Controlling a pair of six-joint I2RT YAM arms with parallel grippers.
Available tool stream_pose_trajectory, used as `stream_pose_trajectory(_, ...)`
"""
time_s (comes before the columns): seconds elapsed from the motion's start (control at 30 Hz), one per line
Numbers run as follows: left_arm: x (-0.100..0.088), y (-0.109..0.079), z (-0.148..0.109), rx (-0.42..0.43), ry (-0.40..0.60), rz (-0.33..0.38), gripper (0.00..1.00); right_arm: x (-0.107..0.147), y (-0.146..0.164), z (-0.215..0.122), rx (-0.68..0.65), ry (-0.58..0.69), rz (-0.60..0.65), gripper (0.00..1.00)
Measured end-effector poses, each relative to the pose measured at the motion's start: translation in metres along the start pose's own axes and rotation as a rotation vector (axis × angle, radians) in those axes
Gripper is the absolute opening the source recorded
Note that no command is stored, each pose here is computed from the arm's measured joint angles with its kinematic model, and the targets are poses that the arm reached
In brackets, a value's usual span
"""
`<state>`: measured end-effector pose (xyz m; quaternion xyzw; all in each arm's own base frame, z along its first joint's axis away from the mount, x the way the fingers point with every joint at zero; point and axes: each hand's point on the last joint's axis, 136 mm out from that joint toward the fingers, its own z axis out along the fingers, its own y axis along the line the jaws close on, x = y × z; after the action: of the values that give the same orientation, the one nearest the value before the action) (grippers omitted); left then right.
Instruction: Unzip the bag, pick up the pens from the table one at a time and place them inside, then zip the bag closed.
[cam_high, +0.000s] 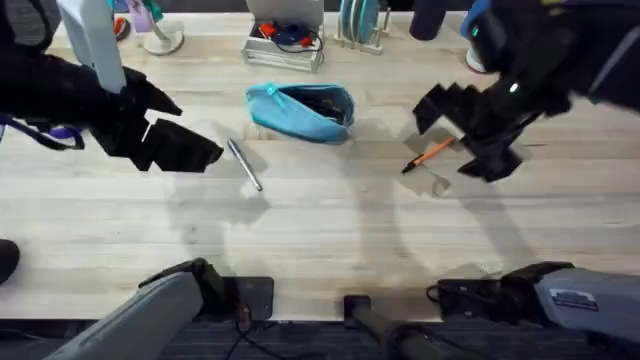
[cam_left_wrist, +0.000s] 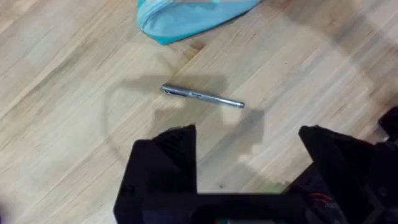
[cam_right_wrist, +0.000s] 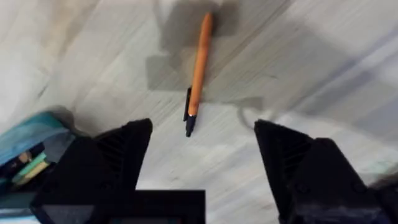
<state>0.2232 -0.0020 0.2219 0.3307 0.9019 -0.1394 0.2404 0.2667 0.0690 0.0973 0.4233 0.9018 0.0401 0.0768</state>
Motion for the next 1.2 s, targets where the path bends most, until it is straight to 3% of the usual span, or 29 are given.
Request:
stream_pose_trajectory(0.23, 0.0, 0.0, 0.0, 0.0, 0.0, 0.0, 0.996, 0.012, -0.009, 0.046, 0.004, 0.046, 0.038, 0.977)
stream_pose_trajectory(0.6, 0.0, 0.0, 0.0, 0.0, 0.0, 0.0, 0.995, 0.01, -0.008, 0.067, 0.115, 0.084, 0.04, 0.892)
stream_pose_trajectory(0.7, 0.0, 0.0, 0.0, 0.0, 0.0, 0.0, 0.995, 0.008, -0.005, 0.069, 0.118, 0.09, 0.039, 0.732)
stream_pose_trajectory(0.83, 0.0, 0.0, 0.0, 0.0, 0.0, 0.0, 0.995, 0.007, 0.011, 0.071, 0.061, 0.098, 0.041, 0.162)
stream_pose_trajectory(0.87, 0.0, 0.0, 0.0, 0.0, 0.0, 0.0, 0.995, 0.006, 0.014, 0.071, 0.051, 0.098, 0.04, 0.076)
stream_pose_trajectory(1.2, 0.0, 0.0, 0.0, 0.0, 0.0, 0.0, 0.995, 0.004, 0.021, 0.069, 0.044, 0.11, -0.035, 0.044)
